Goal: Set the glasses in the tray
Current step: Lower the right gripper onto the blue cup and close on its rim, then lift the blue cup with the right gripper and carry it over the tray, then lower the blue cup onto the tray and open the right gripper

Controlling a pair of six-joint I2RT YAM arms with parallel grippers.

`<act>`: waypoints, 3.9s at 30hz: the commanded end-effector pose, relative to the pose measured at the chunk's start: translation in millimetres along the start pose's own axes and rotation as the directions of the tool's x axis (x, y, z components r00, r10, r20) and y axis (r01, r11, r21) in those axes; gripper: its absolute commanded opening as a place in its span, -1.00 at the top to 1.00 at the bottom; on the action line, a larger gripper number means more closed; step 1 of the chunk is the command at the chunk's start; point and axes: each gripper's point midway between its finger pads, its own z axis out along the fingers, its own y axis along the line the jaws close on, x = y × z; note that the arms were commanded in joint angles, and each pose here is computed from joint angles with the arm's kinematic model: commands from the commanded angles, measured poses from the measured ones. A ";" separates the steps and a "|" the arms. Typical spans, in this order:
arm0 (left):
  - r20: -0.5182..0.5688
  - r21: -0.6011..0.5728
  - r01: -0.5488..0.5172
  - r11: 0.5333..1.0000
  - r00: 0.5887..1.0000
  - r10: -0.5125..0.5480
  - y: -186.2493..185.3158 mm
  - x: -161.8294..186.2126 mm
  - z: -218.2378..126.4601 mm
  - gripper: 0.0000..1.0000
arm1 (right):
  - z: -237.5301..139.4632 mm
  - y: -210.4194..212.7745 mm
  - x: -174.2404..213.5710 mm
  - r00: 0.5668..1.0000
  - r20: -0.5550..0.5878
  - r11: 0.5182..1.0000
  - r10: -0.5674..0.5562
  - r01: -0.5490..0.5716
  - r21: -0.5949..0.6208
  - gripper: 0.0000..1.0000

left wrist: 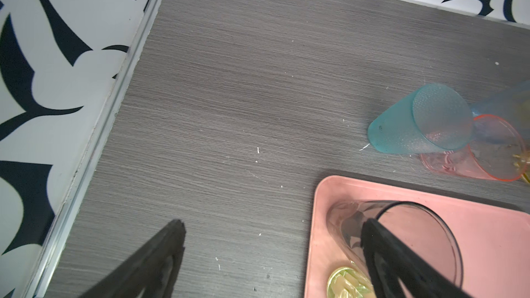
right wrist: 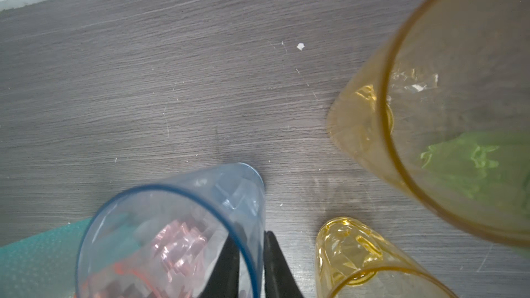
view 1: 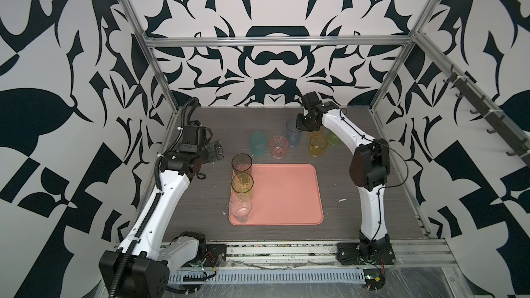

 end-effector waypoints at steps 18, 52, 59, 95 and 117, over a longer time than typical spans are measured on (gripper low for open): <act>-0.082 0.064 0.019 0.998 0.997 -0.014 -15.1 -4.6 -5.1 -0.99 | -76.3 3.8 -17.4 0.996 0.074 0.998 -0.058 0.060 -0.012 1.00; -0.046 0.053 0.009 0.999 0.999 -0.006 -11.2 2.3 7.3 -0.99 | -189.6 23.0 59.9 0.970 0.025 0.969 -0.243 0.241 0.052 1.00; -0.048 0.047 0.005 0.999 0.999 -0.003 -9.9 3.8 8.1 -0.99 | -198.8 36.9 91.5 0.955 0.016 0.955 -0.297 0.297 0.014 1.00; -0.063 0.046 0.004 0.999 0.998 -0.001 -10.3 6.7 12.4 -0.99 | -109.8 69.1 167.5 0.944 -0.066 0.946 -0.323 0.325 0.009 1.00; -0.072 0.042 0.002 0.999 0.997 0.001 -9.8 8.6 13.8 -0.99 | -85.1 69.3 174.8 0.935 -0.102 0.939 -0.338 0.342 0.021 1.00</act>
